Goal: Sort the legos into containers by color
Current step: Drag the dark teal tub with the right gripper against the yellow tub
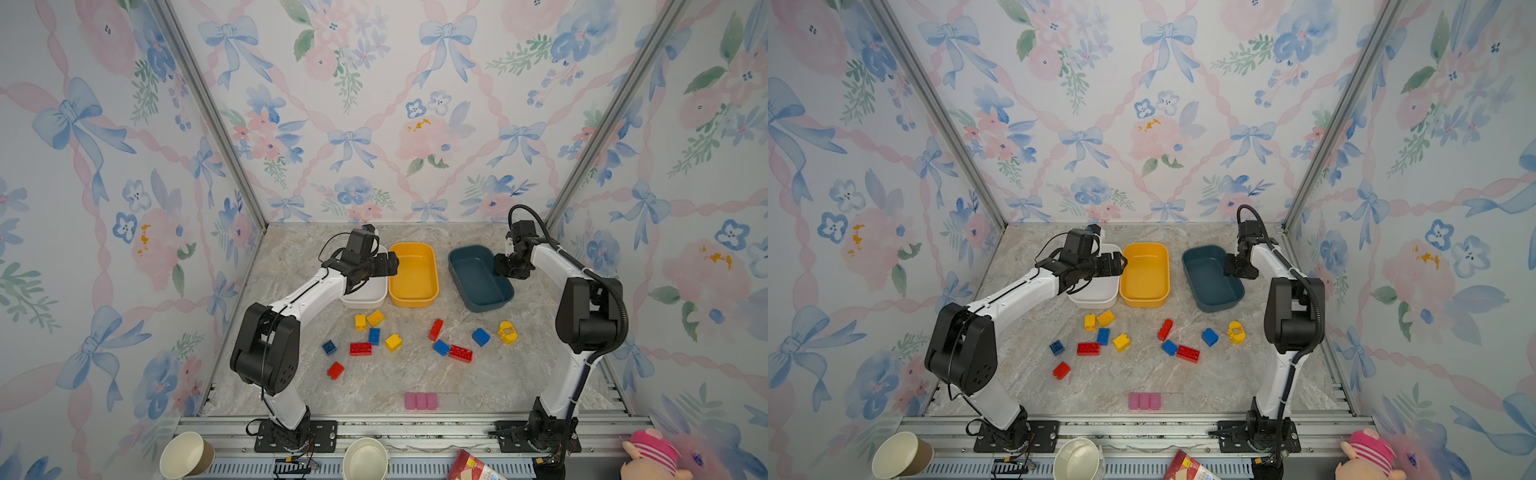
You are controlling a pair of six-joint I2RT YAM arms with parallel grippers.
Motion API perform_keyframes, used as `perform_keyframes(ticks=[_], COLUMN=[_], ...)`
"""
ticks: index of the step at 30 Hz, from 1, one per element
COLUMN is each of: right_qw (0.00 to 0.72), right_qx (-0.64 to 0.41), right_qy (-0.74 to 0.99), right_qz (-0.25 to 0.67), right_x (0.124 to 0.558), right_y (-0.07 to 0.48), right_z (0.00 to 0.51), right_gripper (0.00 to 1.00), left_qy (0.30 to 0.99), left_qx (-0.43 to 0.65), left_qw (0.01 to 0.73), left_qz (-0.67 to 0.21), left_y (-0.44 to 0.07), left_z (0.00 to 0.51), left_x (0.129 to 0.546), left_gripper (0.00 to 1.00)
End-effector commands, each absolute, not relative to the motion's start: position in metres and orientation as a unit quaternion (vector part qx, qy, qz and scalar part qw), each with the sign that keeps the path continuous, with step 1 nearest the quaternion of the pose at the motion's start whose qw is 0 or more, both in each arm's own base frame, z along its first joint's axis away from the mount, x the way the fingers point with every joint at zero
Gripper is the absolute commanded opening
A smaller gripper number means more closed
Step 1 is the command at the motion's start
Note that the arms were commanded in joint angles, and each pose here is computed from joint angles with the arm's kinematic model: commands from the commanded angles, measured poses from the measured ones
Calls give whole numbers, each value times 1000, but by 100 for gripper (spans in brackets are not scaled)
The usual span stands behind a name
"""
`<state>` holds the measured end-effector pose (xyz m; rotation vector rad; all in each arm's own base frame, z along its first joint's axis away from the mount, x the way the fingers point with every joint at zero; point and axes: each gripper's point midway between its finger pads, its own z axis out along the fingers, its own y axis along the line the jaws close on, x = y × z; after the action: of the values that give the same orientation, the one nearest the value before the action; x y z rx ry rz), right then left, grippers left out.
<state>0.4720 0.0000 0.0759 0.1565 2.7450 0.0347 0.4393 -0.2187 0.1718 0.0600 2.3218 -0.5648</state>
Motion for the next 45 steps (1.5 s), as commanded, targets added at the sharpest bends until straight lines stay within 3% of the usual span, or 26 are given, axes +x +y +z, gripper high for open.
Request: perform_keyframes(ticks=[1,14,22,45], right_qw=[189,176,175,167], right_qx=[52,27,28,0], right_qy=[980,984,984,986], right_qz=[12,-1,2,20], right_x=[476,472,471,470], right_y=[-1,13,22,56], right_z=[75,65,65,58], right_gripper=[52,27,17,11], left_qy=[900,899,899,899], left_qx=[22,21,19,18], left_qw=[375,378,378,378], left_qz=[-221,-220,-219,-219], left_y=[-214,-212,-210,-208], left_z=[178,179,179,178], left_x=[437,435,433,433], left_gripper=[92,93,94,95])
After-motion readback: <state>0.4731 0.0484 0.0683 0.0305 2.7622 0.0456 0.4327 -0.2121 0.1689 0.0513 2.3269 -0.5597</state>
